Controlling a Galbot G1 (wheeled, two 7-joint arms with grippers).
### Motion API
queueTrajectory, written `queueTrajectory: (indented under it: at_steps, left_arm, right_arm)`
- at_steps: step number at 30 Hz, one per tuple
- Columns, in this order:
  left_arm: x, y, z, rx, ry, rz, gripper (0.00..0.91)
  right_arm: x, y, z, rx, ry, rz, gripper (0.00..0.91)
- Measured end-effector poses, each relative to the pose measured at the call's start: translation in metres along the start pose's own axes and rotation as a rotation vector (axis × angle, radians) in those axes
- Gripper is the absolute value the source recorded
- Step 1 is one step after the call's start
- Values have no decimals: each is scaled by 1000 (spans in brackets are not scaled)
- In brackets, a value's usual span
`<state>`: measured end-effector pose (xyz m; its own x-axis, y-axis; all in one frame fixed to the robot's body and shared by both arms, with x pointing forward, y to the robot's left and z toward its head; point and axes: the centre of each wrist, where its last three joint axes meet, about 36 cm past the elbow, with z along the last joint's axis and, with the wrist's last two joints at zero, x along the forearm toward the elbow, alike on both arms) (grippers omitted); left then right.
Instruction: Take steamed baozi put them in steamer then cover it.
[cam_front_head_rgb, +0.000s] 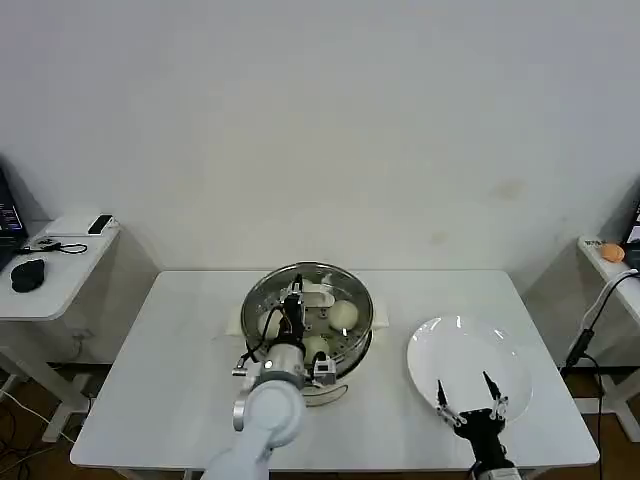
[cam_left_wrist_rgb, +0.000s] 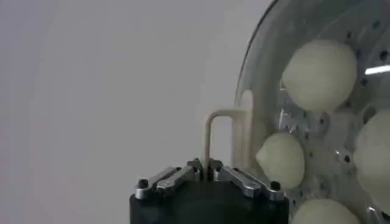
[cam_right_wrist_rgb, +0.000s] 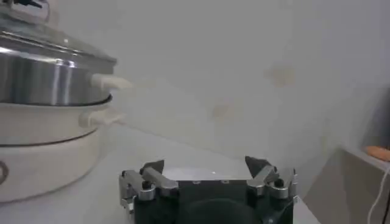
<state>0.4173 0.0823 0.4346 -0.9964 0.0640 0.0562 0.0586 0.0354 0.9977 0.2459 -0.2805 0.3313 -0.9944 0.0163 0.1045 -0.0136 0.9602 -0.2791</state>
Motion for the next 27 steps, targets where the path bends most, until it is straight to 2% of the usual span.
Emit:
queueTrajectory:
  at_steps: [7,8,9,10,27]
  left_arm:
    - [1,-2,-2,7,0,7,0]
    - [1,-2,-2,9,0,7,10]
    - [1,-2,-2,9,0,7,60]
    - [1,-2,-2,10,1,8,907]
    - [15,4,6,43,-5,-3,907]
  right_arm:
    - [1,2,0,0,1,-7,907]
    - [1,2,0,1,1,-8,907]
    - [1,2,0,1,1,-8,907]
    - [1,2,0,2,1,-9,907]
    - [3,4,0,5,6,-17,907]
